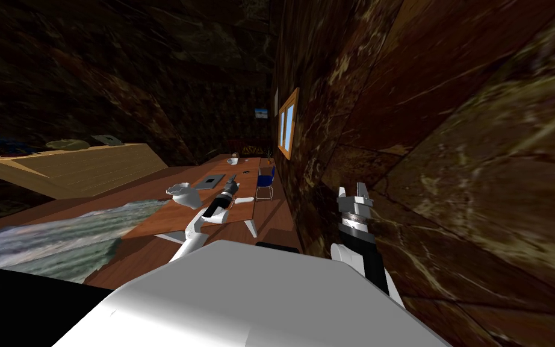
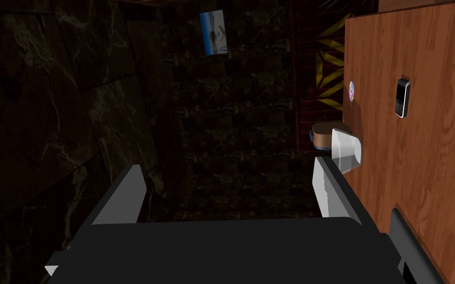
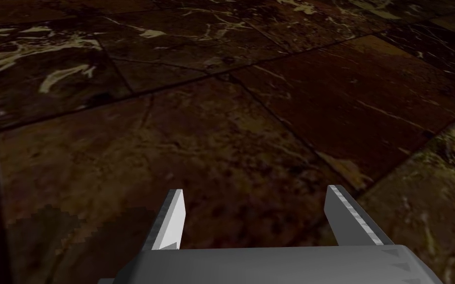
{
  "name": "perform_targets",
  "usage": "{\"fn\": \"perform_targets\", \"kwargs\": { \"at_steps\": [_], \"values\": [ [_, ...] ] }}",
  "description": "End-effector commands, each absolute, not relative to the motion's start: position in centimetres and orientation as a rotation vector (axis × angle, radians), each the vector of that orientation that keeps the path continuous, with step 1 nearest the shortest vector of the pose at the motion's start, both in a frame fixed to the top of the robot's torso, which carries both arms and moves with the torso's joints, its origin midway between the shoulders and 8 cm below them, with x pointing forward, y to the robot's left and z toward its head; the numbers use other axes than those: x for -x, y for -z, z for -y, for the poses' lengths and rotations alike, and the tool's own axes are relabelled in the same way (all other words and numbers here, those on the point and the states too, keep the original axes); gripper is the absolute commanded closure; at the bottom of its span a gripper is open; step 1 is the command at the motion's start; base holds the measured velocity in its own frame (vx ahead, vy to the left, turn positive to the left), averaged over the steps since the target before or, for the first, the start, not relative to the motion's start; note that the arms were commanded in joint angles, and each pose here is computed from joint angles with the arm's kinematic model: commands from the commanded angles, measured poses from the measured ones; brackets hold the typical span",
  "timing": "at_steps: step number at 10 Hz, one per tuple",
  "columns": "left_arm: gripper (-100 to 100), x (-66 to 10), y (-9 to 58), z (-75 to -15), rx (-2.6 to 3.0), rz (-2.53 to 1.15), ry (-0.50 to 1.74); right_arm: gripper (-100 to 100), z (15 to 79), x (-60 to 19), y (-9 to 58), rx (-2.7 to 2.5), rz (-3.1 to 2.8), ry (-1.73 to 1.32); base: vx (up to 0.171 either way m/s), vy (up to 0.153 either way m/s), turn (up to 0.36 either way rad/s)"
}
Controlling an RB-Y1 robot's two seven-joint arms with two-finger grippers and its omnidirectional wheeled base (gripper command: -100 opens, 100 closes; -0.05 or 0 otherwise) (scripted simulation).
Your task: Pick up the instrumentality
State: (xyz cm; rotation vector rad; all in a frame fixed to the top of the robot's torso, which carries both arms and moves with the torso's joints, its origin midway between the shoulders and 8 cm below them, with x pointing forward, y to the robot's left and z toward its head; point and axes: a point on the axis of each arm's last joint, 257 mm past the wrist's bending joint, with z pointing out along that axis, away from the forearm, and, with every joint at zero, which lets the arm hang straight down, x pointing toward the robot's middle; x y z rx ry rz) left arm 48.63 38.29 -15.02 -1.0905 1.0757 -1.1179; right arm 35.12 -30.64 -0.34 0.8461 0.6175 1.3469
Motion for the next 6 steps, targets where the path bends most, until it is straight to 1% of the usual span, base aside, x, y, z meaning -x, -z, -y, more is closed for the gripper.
{"fn": "perform_targets", "kwargs": {
  "at_steps": [1, 4, 6],
  "values": [
    [-100, -47.9, 17.2, -39.9, 1.165, -1.093, 1.088, 0, 30.6, -35.1, 0.3, -0.846, -0.618, -1.347, 0.032, -0.018, -0.163],
    [-100, -46.0, 21.3, -43.3, 1.309, -1.120, 1.020, 0, 30.6, -35.1, 0.3, -0.846, -0.617, -1.347, 0.038, -0.004, -0.258],
    [-100, -44.5, 23.8, -45.5, 1.399, -1.131, 0.971, 0, 30.6, -35.1, 0.3, -0.846, -0.618, -1.347, 0.012, 0.032, -0.207]
  ]
}}
